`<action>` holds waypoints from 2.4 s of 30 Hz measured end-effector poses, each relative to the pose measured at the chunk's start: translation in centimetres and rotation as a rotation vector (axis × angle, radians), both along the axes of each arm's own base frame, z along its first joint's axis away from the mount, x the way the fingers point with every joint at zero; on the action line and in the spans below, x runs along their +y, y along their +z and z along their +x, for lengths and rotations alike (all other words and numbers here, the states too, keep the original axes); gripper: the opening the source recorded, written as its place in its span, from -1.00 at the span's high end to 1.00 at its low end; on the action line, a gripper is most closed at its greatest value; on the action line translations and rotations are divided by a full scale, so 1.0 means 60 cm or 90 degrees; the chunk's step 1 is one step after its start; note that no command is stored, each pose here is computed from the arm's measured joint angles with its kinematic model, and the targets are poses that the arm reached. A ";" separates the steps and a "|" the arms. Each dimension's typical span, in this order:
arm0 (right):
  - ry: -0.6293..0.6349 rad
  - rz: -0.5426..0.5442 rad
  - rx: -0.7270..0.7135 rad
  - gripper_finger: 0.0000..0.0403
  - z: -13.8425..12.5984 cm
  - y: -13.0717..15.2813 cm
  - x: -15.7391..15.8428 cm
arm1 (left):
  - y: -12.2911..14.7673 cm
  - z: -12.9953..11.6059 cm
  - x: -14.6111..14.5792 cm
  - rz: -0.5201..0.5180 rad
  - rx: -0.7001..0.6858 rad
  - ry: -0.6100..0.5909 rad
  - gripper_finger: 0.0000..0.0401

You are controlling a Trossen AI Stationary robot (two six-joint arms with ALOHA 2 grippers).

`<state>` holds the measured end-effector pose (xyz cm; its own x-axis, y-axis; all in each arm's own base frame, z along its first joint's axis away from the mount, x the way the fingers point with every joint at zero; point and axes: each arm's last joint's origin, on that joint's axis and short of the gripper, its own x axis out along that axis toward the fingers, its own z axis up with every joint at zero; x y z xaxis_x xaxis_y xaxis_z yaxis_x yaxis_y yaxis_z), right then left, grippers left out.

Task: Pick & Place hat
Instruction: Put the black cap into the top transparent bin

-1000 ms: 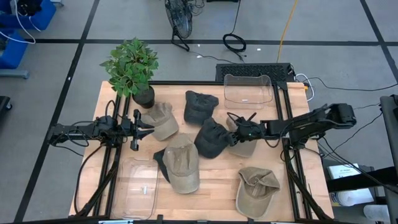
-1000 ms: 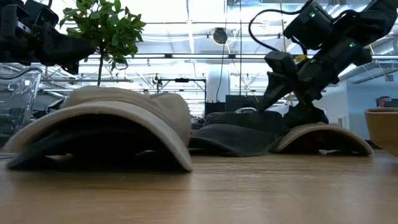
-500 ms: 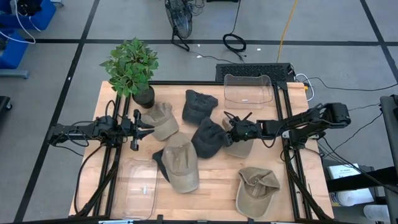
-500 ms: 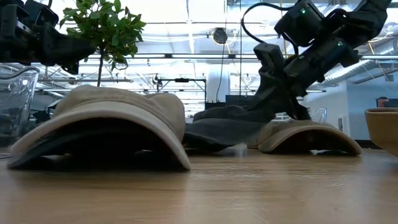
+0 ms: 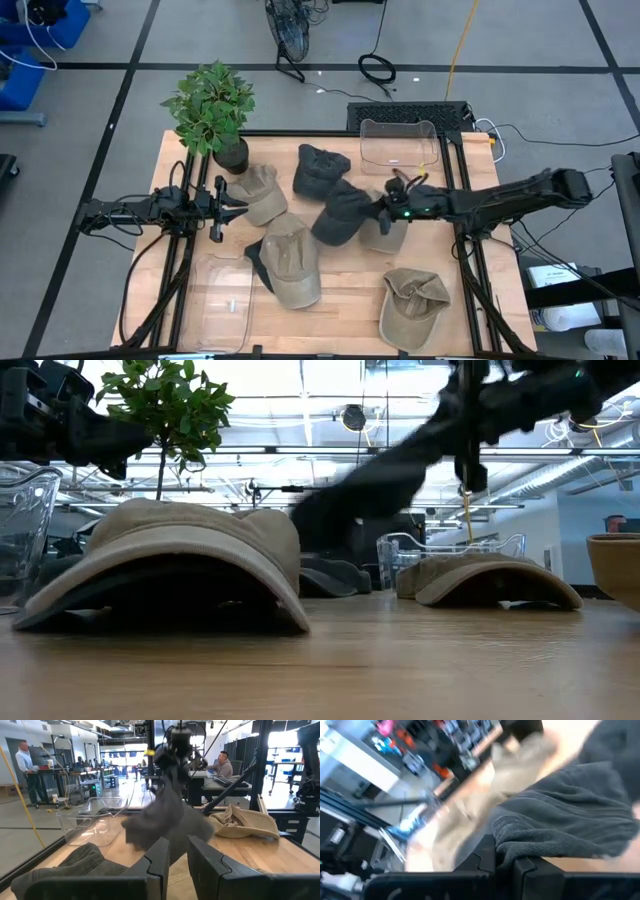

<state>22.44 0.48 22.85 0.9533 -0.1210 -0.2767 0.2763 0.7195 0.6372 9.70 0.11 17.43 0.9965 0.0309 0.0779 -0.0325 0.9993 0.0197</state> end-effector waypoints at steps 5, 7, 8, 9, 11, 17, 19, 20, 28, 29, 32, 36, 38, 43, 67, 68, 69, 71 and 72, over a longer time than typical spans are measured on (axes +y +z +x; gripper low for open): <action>-0.013 -0.061 -0.043 0.99 -0.024 0.030 0.000 | 0.000 0.000 0.000 0.000 0.000 0.000 0.63; -0.024 -0.087 -0.041 0.99 -0.030 0.039 -0.005 | 0.000 0.000 0.000 0.000 0.000 0.000 0.63; -0.028 -0.103 -0.033 0.99 -0.032 0.045 -0.008 | 0.000 0.000 0.000 0.000 0.000 0.000 0.63; -0.032 -0.119 -0.020 0.99 -0.033 0.052 -0.012 | 0.000 0.000 0.000 0.000 0.000 0.000 0.63; -0.038 -0.151 0.010 0.99 -0.034 0.070 -0.022 | 0.000 0.000 0.000 0.000 0.000 0.000 0.63; -0.084 -0.260 0.098 1.00 -0.044 0.136 -0.069 | 0.000 0.000 0.000 0.000 0.000 0.000 0.63; -0.098 -0.304 0.132 1.00 -0.052 0.158 -0.087 | 0.000 0.000 0.000 0.000 0.000 0.000 0.63; -0.105 -0.326 0.146 1.00 -0.057 0.170 -0.096 | 0.000 0.000 0.000 0.000 0.000 0.000 0.63; -0.159 -0.418 0.227 1.00 -0.103 0.216 -0.187 | 0.000 0.000 0.000 0.000 0.000 0.000 0.63; -0.157 -0.414 0.249 1.00 -0.108 0.212 -0.202 | 0.000 0.000 0.000 0.000 0.000 0.000 0.63; -0.122 -0.383 0.285 1.00 -0.115 0.192 -0.247 | 0.000 0.000 0.000 0.000 0.000 0.000 0.63; -0.108 -0.375 0.306 1.00 -0.117 0.177 -0.301 | 0.000 0.000 0.000 0.000 0.000 0.000 0.63; -0.100 -0.381 0.319 1.00 -0.115 0.172 -0.319 | 0.000 0.000 0.000 0.000 0.000 0.000 0.63; -0.071 -0.453 0.339 1.00 -0.104 0.182 -0.341 | 0.000 0.000 0.000 0.000 0.000 0.000 0.63; 0.013 -0.630 0.493 0.95 -0.114 0.068 -0.355 | 0.000 0.000 0.000 0.000 0.000 0.000 0.63; -0.004 -0.638 0.515 0.94 -0.116 0.059 -0.355 | 0.000 0.000 0.000 0.000 0.000 0.000 0.63; -0.023 -0.644 0.529 0.93 -0.118 0.051 -0.355 | 0.000 0.000 0.000 0.000 0.000 0.000 0.63; -0.051 -0.647 0.553 0.91 -0.121 0.036 -0.355 | 0.000 0.000 0.000 0.000 0.000 0.000 0.63; -0.051 -0.647 0.556 0.90 -0.122 0.028 -0.354 | 0.000 0.000 0.000 0.000 0.000 0.000 0.63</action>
